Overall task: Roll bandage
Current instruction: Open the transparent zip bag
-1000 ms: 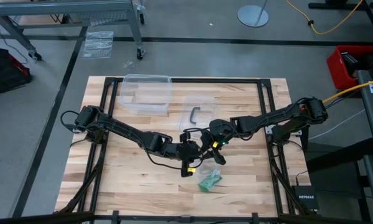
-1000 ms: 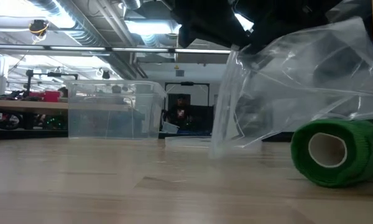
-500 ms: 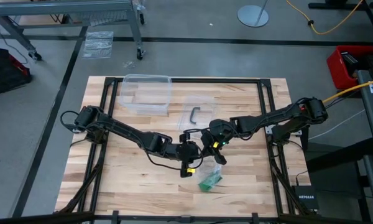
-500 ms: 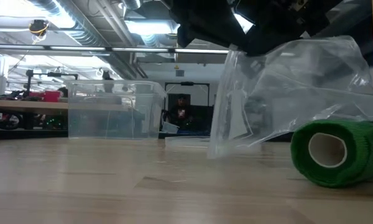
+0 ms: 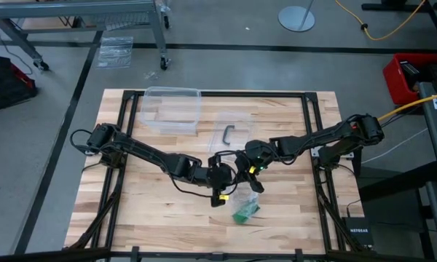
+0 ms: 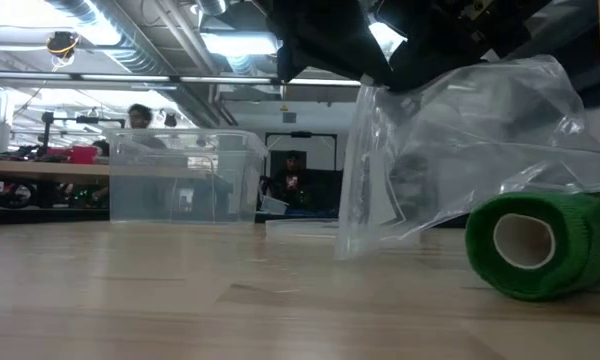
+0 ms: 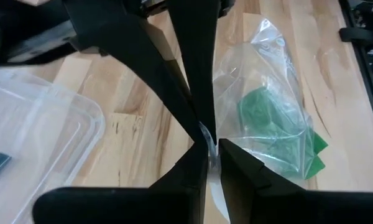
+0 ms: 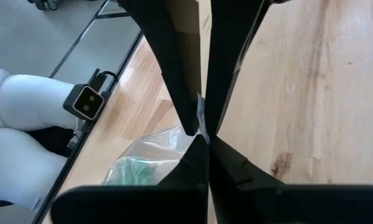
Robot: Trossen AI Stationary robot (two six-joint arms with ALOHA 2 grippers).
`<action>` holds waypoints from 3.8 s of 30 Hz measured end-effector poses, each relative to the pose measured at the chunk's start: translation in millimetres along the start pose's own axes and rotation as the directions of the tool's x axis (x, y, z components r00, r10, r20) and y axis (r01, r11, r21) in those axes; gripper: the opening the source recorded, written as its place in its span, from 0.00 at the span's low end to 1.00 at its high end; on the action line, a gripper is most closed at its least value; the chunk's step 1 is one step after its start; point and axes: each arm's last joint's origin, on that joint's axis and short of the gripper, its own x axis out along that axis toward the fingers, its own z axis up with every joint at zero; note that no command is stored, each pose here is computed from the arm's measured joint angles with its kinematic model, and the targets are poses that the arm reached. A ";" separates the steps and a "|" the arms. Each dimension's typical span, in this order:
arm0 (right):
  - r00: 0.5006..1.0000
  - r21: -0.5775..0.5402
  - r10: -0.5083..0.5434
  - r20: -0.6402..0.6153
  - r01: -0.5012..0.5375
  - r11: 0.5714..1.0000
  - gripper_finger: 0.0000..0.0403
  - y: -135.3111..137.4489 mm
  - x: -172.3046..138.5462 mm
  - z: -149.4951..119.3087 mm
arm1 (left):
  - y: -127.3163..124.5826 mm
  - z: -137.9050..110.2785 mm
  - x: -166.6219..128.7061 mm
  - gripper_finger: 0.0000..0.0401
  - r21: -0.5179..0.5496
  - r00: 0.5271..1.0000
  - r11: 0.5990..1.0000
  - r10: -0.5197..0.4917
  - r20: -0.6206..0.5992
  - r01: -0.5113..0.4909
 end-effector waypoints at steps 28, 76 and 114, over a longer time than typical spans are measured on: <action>0.992 -0.126 0.028 0.125 -0.012 0.992 0.00 8.5 -8.4 39.5 | -25.5 -28.0 -9.8 0.08 -0.012 0.986 1.000 -0.002 -0.169 0.000; 0.977 -0.101 -0.086 -0.197 0.067 0.993 0.00 19.0 -33.2 54.2 | -33.7 -27.4 -23.4 0.35 0.001 0.970 0.997 0.081 -0.231 -0.083; 0.988 -0.136 0.064 -0.141 -0.084 0.987 0.00 23.9 -31.8 60.3 | -36.2 4.8 -17.1 0.32 -0.042 0.982 0.989 0.144 0.126 -0.140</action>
